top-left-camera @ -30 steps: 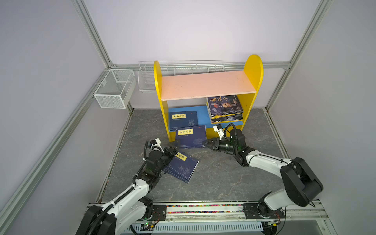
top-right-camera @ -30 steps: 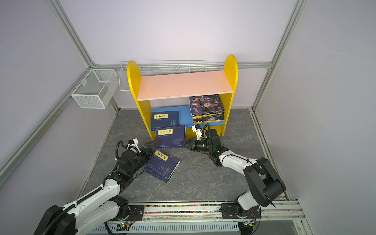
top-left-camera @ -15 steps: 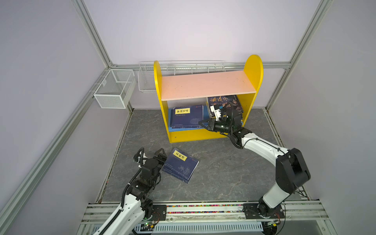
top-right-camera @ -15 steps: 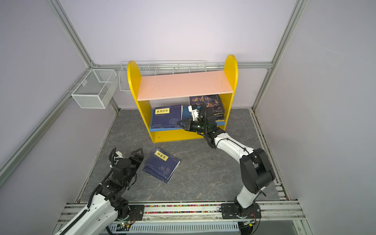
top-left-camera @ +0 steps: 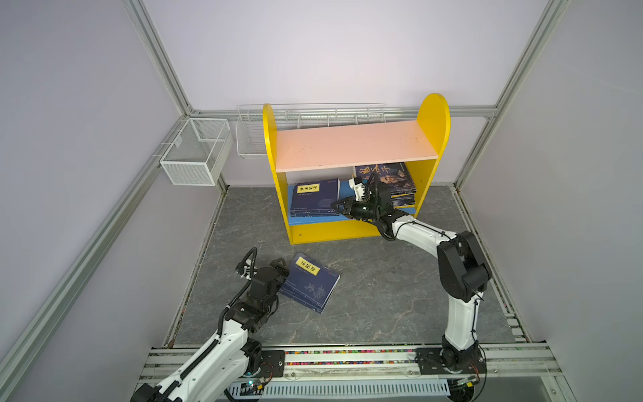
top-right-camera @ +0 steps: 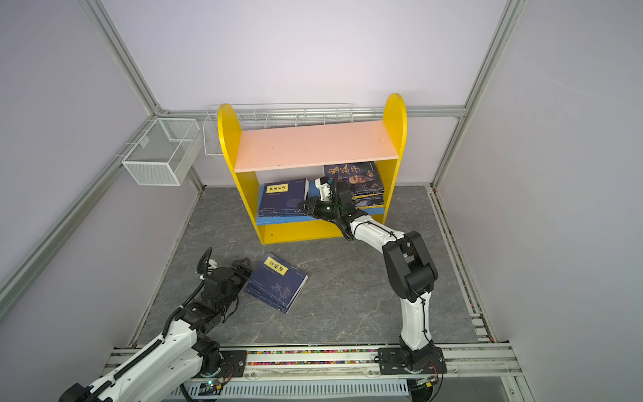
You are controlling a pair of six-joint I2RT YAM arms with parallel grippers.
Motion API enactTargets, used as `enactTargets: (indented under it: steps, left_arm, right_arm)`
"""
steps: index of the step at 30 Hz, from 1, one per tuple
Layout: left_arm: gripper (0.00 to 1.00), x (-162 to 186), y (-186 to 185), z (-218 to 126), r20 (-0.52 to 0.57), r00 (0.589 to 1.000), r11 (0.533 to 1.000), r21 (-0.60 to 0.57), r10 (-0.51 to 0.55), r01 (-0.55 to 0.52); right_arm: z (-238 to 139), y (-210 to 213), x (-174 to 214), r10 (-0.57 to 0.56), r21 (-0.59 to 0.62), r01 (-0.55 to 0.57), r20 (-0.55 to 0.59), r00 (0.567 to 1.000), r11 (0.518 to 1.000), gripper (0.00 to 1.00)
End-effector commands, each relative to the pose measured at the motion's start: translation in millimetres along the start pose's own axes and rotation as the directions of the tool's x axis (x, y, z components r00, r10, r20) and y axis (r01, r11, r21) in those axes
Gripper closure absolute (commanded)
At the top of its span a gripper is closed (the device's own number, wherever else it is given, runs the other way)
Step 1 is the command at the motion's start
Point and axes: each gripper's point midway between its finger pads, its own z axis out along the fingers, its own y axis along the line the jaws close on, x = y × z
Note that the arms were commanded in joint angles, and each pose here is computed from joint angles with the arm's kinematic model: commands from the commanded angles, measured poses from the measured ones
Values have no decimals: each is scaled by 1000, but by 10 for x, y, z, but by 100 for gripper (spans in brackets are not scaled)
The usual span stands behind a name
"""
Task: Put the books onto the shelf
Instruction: 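Carry the second blue book onto the first on the blue shelf with the right gripper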
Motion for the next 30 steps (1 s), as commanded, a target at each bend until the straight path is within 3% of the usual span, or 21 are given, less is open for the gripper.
enactTargets:
  steps: [1,7,10,14,30]
  left_arm:
    - [15,19,21,21,-3,1000,1000,-3,12,-12]
    - [16,18,17,17,-3,1000,1000,1,12,-12]
    - [16,22,7,20,-6,1000,1000,5,11,-11]
    - [16,33,-16,26,-13,1000,1000,13,13,-13]
    - [16,104,-81,91,-54,997,999,14,49,-48]
  right_arm:
    - [14,-1,-36,-33,49,33,0,999,998,81]
    - [-98,-303,16,-46,283,51,-27,999,958,36]
    - [-147,-340,18,-78,361,87,-39,996,929,27]
    - [-151,-342,41,-120,427,132,-55,991,895,22]
    - [114,-529,-47,-242,526,258,-101,965,810,24]
